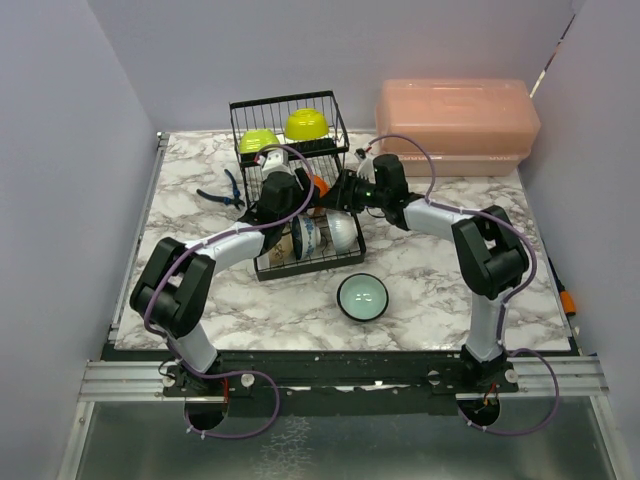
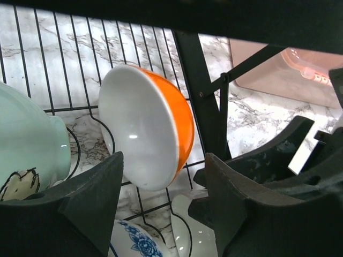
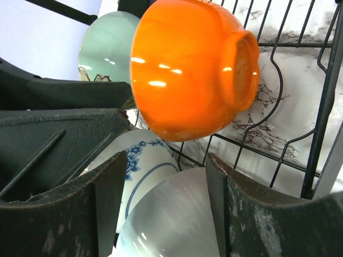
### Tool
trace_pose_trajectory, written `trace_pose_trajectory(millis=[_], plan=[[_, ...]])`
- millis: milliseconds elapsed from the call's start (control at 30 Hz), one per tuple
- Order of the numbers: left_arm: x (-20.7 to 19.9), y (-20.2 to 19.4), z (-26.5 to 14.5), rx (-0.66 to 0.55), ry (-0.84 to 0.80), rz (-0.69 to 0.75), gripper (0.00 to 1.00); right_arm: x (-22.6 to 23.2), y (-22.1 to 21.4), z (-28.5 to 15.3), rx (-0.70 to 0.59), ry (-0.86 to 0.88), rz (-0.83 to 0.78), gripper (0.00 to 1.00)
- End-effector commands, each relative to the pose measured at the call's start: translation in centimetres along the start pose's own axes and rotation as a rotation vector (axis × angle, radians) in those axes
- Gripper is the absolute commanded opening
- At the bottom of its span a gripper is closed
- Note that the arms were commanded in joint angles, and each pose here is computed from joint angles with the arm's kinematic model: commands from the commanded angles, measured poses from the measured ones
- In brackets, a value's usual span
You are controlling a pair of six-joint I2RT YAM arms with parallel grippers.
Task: Load the bowls into the dish rack
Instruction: Place the bowl in the dish rack.
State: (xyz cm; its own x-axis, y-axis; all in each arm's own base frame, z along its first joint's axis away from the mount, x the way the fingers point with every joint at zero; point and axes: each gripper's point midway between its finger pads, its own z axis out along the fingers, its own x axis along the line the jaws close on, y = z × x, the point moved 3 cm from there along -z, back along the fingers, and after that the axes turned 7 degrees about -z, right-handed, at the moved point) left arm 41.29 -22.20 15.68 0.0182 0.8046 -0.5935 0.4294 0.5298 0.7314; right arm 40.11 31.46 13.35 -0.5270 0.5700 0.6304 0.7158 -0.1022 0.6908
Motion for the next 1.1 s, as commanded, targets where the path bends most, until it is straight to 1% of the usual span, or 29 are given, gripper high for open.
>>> trace_pose_trajectory(millis=[0,100,167,267,333,467,533,600,667,800,1067], plan=[[0.0,-1.6,-0.1,0.073,-0.035,0.045,0.61,0.3,-0.3,0.7,0.032,0.053,0.009,0.61],[-0.5,-2.1,0.4,0.098,-0.059,0.048,0.59,0.6,-0.2,0.8,0.034,0.084,-0.006,0.58],[-0.6,-2.2,0.7,0.102,-0.061,0.042,0.58,0.7,-0.2,0.9,0.038,0.092,-0.013,0.58],[-0.8,-2.2,1.3,0.101,-0.059,0.029,0.53,0.9,0.0,0.6,0.034,0.093,-0.024,0.58],[-0.6,-2.2,1.6,0.098,-0.042,0.021,0.51,1.1,0.2,0.3,0.026,0.083,-0.034,0.58],[0.1,-1.7,1.3,0.075,0.012,0.022,0.50,1.5,0.9,-1.0,-0.001,0.039,-0.067,0.60],[0.8,-1.1,0.8,0.051,0.056,0.034,0.52,1.7,1.3,-1.9,-0.009,0.007,-0.086,0.62],[1.4,-0.4,0.0,0.027,0.094,0.049,0.56,2.0,1.7,-2.9,-0.026,-0.029,-0.104,0.64],[1.4,0.2,-0.9,0.014,0.098,0.066,0.59,2.1,2.0,-3.9,-0.037,-0.067,-0.121,0.66],[1.1,0.4,-3.0,0.027,0.055,0.079,0.62,2.6,2.7,-6.2,-0.062,-0.120,-0.136,0.71],[-0.6,-0.5,-7.6,0.084,-0.088,0.039,0.62,2.0,1.0,-9.7,-0.035,-0.108,-0.056,0.72]])
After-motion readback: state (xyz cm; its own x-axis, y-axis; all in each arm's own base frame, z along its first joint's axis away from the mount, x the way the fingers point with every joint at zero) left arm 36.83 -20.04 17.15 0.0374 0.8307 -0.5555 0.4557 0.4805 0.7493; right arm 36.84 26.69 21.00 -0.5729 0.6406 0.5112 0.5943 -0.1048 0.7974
